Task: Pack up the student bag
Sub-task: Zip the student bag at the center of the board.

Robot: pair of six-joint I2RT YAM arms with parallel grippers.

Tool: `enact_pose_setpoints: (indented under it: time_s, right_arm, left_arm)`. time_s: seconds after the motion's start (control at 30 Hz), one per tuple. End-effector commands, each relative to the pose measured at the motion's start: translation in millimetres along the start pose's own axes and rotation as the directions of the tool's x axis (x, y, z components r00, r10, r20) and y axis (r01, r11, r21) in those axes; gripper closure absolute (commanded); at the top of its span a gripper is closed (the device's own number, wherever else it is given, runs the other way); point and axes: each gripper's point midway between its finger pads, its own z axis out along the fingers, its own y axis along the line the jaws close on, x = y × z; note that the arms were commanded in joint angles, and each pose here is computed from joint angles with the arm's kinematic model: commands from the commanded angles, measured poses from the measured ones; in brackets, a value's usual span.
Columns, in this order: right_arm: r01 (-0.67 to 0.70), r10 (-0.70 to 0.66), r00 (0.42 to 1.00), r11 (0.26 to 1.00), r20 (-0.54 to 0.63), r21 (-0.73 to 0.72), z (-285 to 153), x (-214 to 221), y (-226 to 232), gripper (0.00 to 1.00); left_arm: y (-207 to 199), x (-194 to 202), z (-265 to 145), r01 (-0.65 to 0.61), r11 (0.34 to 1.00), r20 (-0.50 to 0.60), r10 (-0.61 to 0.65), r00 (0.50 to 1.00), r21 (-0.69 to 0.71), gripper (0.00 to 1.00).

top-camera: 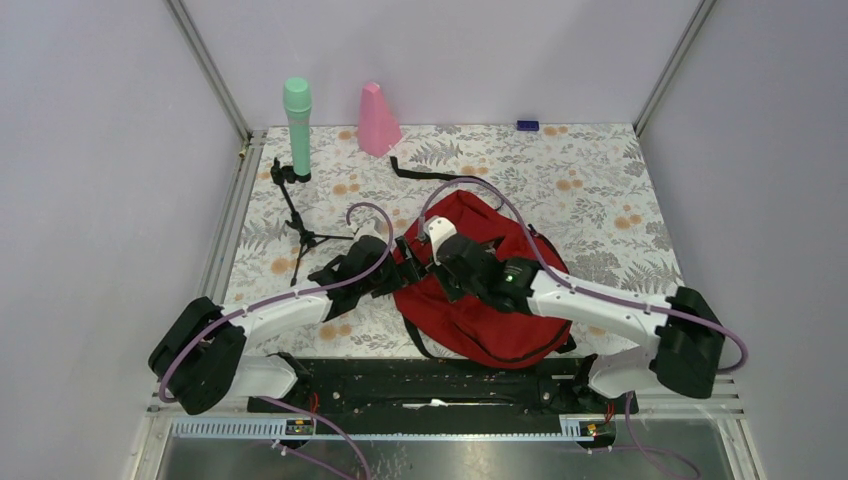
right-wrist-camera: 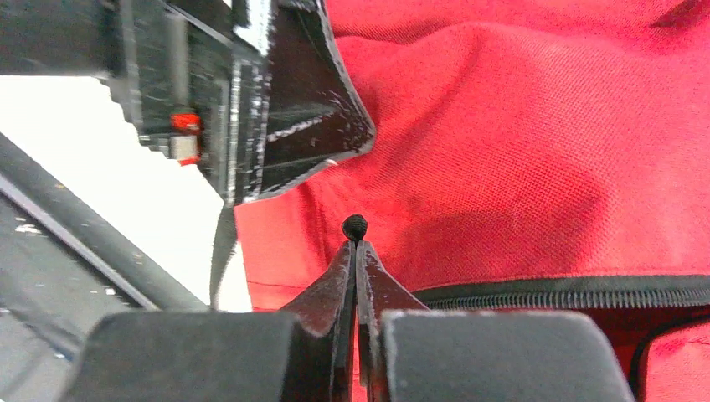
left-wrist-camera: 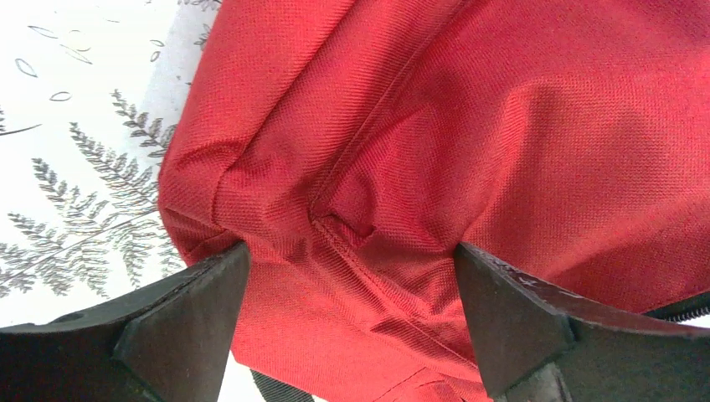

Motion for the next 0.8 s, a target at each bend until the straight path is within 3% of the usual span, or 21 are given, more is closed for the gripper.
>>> enact_pose_setpoints:
  time_s: [0.0,0.37,0.47,0.6,0.77]
  right_arm:
    - [-0.121,0.147,0.972,0.981,0.184,-0.150,-27,-37,22,1.00]
    - [-0.122,0.142,0.940,0.989,0.311,-0.083,-42,-49,1,1.00]
    - [-0.145,0.139,0.924,0.989,0.356,-0.009,-50,-53,-16,1.00]
    - [-0.182,0.118,0.921,0.973,0.371,0.142,-58,-54,-45,1.00]
    - [-0.199,0.098,0.905,0.957,0.415,0.209,-73,-70,-60,1.00]
  left_arm:
    - [-23,1,4,0.022,0.996,0.004,-0.022,1.000,0.089,0.11]
    - [-27,7,3,0.029,0.994,0.009,-0.030,0.999,0.105,0.83]
    - [-21,7,1,0.023,0.996,0.019,-0.025,0.999,0.089,0.97]
    - [-14,8,0,0.005,0.998,0.021,-0.007,1.000,0.061,1.00]
    - [-5,9,1,-0.053,0.998,0.027,0.052,0.998,0.036,1.00]
